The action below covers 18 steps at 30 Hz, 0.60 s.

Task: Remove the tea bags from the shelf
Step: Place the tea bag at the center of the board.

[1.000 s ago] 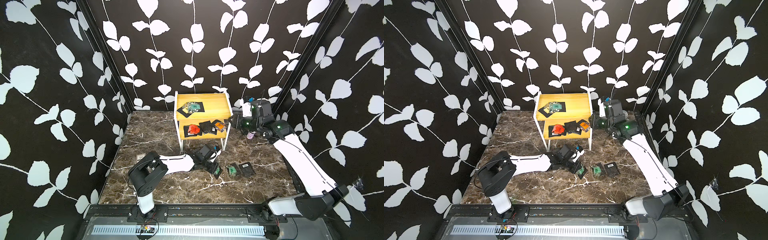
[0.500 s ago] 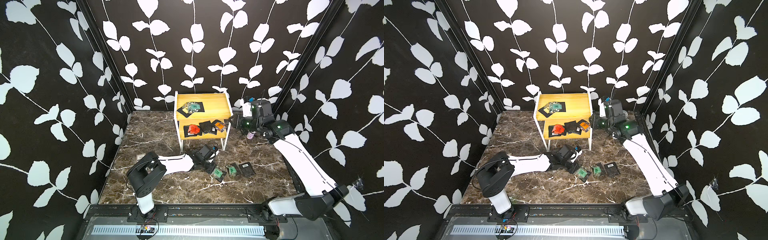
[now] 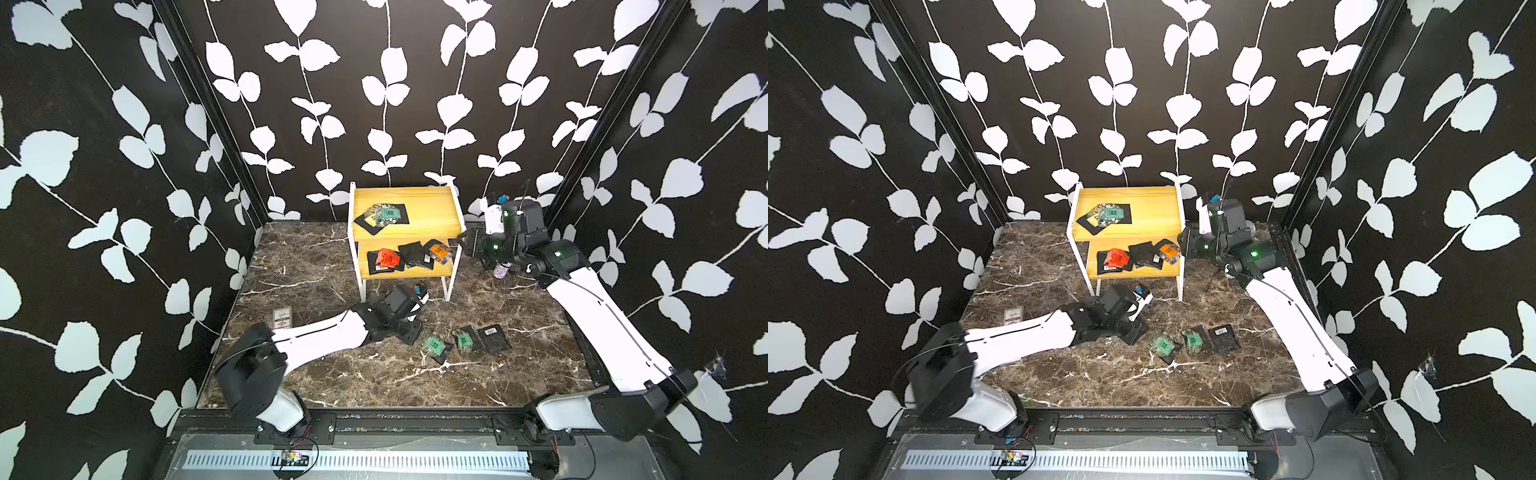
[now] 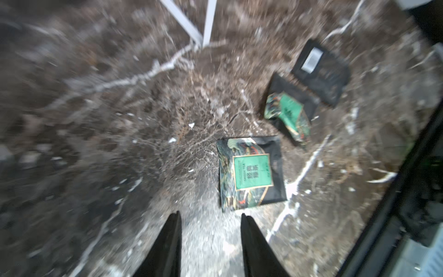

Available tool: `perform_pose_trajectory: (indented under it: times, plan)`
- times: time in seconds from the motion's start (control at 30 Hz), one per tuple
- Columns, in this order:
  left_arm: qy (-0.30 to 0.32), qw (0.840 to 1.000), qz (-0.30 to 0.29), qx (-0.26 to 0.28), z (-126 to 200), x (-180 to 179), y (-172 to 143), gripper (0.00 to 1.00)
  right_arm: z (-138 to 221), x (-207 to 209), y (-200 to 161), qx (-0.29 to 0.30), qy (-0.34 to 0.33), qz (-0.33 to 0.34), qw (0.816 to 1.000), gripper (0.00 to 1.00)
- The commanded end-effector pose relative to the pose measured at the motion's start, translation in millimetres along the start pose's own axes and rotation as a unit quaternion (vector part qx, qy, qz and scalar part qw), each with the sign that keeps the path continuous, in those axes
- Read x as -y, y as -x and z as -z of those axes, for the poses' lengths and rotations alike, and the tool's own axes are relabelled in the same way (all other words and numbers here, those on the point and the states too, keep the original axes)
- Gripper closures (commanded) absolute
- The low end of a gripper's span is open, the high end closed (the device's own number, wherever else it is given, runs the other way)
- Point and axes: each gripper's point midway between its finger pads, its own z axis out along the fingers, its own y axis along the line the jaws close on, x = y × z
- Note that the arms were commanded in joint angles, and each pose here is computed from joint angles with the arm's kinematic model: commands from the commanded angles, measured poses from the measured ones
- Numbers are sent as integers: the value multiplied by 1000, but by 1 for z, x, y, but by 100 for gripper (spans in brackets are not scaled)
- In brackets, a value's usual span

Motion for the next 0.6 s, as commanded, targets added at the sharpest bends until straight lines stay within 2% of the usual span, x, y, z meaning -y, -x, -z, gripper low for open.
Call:
perform_pose_trajectory:
  times: [0.0, 0.2, 0.37, 0.57]
  plan:
    - [14, 1000, 4, 26, 35, 0, 18, 63, 2, -5, 9, 16, 11, 3, 1000, 53]
    - [30, 998, 5, 56, 87, 2, 45, 58, 1, -5, 7, 14, 14, 3, 1000, 53]
    - [50, 995, 5, 81, 127, 2, 73, 50, -2, -5, 5, 10, 16, 3, 1000, 53]
    - [39, 992, 36, 112, 166, 1, 112, 49, 1, -6, 8, 13, 16, 6, 1000, 53]
